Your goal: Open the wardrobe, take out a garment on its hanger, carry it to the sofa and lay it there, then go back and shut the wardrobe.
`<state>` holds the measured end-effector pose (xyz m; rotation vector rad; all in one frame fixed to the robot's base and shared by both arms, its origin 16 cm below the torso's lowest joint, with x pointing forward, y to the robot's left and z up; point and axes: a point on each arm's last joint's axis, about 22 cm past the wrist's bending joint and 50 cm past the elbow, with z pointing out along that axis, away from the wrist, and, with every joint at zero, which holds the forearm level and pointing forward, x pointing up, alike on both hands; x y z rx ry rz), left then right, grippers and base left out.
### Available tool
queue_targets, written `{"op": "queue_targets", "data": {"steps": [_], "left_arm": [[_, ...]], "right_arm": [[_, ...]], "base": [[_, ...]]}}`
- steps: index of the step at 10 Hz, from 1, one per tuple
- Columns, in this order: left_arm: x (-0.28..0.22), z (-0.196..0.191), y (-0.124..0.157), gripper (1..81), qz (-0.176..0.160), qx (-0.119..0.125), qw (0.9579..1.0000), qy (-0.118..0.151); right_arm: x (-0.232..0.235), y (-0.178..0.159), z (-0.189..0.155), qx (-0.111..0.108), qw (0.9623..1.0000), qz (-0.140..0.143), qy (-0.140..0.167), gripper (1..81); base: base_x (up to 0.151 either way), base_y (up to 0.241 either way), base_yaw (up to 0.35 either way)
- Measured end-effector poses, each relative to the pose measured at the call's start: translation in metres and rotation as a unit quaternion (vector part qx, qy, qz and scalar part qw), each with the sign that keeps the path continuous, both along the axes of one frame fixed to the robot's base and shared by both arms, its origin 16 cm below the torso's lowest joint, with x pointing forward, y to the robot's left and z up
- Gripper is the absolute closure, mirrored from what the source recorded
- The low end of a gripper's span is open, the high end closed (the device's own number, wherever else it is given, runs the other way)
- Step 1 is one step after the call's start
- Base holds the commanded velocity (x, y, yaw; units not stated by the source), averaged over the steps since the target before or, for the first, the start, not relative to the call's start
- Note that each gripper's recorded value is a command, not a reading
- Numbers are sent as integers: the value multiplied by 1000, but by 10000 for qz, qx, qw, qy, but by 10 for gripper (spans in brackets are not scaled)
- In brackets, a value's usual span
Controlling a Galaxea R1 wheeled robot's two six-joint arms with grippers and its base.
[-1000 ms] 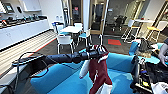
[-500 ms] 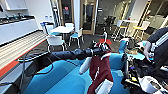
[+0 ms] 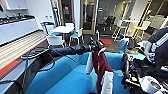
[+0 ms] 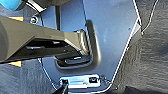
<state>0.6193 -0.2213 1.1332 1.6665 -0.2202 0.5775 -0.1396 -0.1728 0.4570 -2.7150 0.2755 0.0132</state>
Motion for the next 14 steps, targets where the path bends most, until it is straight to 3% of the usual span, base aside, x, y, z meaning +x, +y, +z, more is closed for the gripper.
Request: {"op": "queue_targets", "data": {"steps": [2, 4, 6, 8, 10, 14], "left_arm": [[27, 18, -13, 811, 264, 128, 9994, -160], [34, 7, -39, 811, 388, 415, 9983, -158], [30, 2, -60, 811, 443, 529, 9976, -113], [50, -14, -32, 811, 829, 747, 9937, 88], [82, -49, 12, 811, 1279, 1092, 9853, 292], [93, -58, 17, 811, 1421, 1267, 9816, 151]], "right_arm": [[0, 6, 0, 25, 10000, 1, 10, 10], [-1, 0, -2, -41, 10000, 11, 19, 10], [0, 0, -3, -33, 10000, 74, 24, 10], [9, 1, -5, 25, 9995, 310, 15, 10], [21, 5, -6, 63, 9992, 393, -47, 10], [16, 6, -5, 71, 9992, 394, -6, 10]], "base": [[0, 0, 0], [0, 0, 0], [0, 0, 0], [0, 0, 0], [0, 0, 0], [0, 0, 0]]}}
